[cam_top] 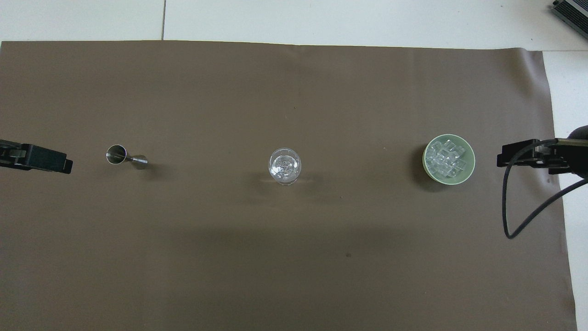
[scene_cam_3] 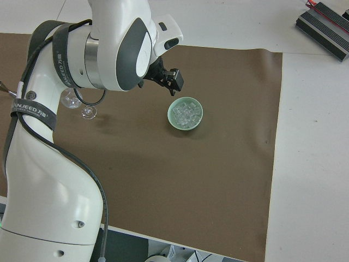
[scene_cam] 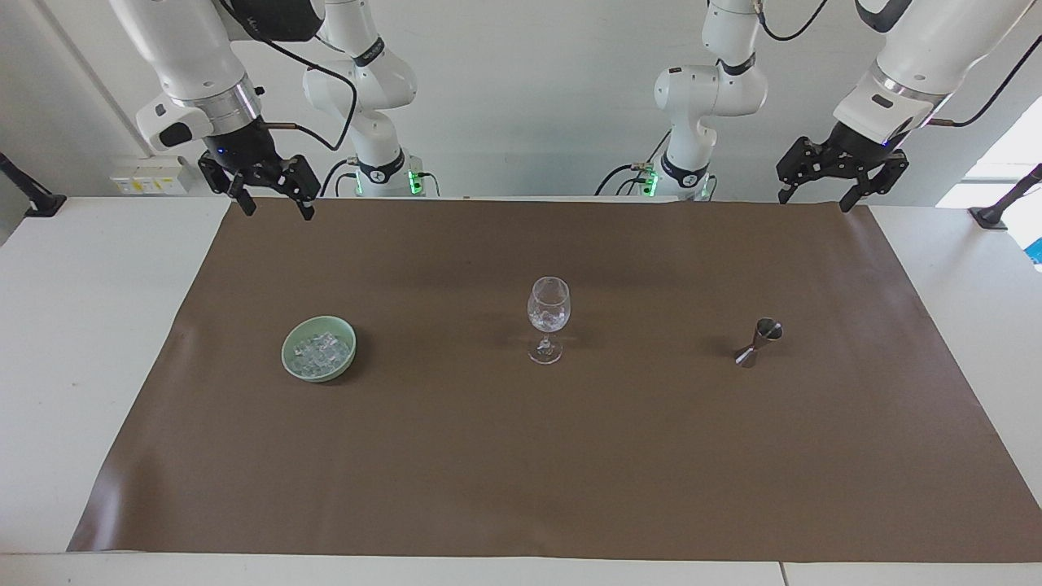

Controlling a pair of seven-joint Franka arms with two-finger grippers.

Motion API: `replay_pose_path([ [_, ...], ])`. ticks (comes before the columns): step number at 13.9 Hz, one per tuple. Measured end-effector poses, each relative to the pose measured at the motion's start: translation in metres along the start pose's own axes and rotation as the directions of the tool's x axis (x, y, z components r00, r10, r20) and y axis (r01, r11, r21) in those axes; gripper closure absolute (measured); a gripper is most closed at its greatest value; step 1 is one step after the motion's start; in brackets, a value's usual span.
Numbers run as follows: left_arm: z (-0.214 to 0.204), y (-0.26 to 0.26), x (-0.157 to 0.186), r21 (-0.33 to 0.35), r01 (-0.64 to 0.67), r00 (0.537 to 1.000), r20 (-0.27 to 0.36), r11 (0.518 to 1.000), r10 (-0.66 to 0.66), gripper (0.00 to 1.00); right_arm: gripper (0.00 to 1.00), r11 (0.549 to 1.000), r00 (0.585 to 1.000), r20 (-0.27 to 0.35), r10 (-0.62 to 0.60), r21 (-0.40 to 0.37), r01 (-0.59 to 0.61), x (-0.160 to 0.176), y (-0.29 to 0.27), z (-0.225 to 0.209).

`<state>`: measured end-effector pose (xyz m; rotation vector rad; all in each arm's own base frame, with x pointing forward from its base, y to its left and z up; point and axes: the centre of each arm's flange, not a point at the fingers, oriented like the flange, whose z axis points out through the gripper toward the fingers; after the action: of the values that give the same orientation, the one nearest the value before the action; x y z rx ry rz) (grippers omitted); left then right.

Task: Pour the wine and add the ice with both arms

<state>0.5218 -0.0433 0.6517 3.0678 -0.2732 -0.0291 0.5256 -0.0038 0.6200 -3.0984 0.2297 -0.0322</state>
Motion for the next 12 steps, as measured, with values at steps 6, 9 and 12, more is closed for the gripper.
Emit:
replay_pose_path([
  [6,0.000,0.002,-0.001,0.000,-0.004,1.000,0.004,1.000,0.004,0.00,0.00,1.000,1.000,0.013,0.004,-0.011,-0.004,0.001,-0.001,0.007],
  [9,0.000,0.002,-0.001,0.000,-0.003,1.000,0.004,1.000,0.003,0.00,0.00,1.000,0.999,0.035,0.009,-0.014,-0.008,0.011,0.001,0.021],
  [12,0.000,0.002,-0.002,0.000,-0.003,1.000,0.004,1.000,0.003,0.00,0.00,1.000,0.999,0.026,0.021,-0.010,-0.021,0.013,0.008,0.017],
])
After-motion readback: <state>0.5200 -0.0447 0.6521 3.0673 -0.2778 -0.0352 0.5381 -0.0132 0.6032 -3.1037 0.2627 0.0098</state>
